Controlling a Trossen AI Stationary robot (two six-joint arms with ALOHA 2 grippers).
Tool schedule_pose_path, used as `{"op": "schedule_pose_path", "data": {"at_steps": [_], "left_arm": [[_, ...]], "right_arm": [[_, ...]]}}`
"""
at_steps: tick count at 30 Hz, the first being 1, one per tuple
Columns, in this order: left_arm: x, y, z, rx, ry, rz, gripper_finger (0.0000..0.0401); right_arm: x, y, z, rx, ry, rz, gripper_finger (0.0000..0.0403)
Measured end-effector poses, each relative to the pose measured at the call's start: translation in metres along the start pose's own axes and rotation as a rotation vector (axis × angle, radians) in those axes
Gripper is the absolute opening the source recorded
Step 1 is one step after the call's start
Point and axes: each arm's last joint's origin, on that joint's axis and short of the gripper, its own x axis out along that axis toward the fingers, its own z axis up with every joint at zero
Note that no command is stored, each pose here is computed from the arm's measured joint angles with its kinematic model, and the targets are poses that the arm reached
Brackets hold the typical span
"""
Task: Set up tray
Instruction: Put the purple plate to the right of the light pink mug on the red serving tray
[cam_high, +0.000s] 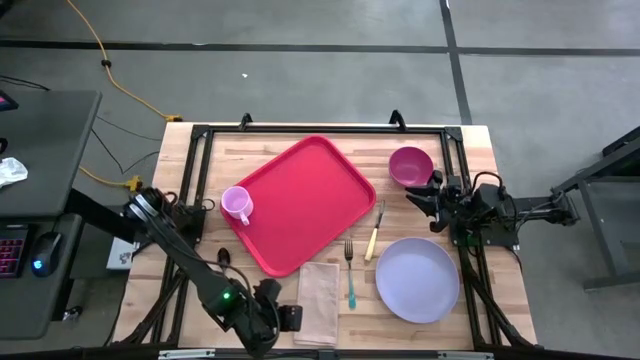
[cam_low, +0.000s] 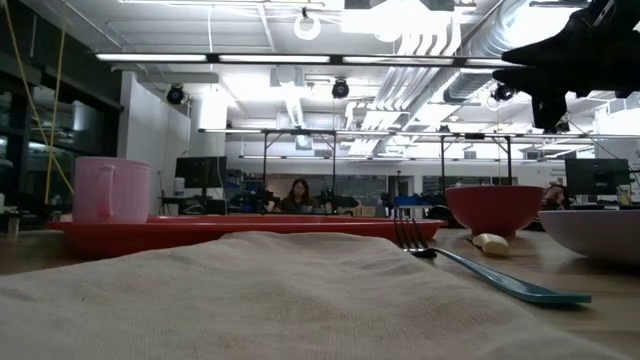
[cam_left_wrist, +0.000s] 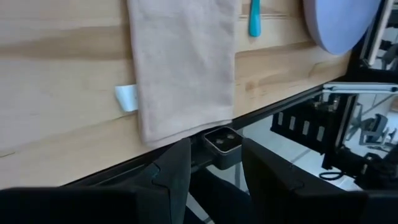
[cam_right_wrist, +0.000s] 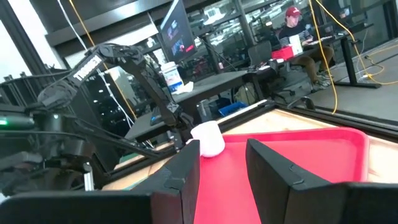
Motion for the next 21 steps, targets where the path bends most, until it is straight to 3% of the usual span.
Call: {"op": "schedule_pose_path", "data": {"at_steps": [21], "left_arm": [[0.0042,0.0053,0.002,-0.003,-0.029,0.046,0.0172]], "right_arm": [[0.0004,-0.0002,-0.0011,-0.01,0.012,-0.002,0.0108]]}}
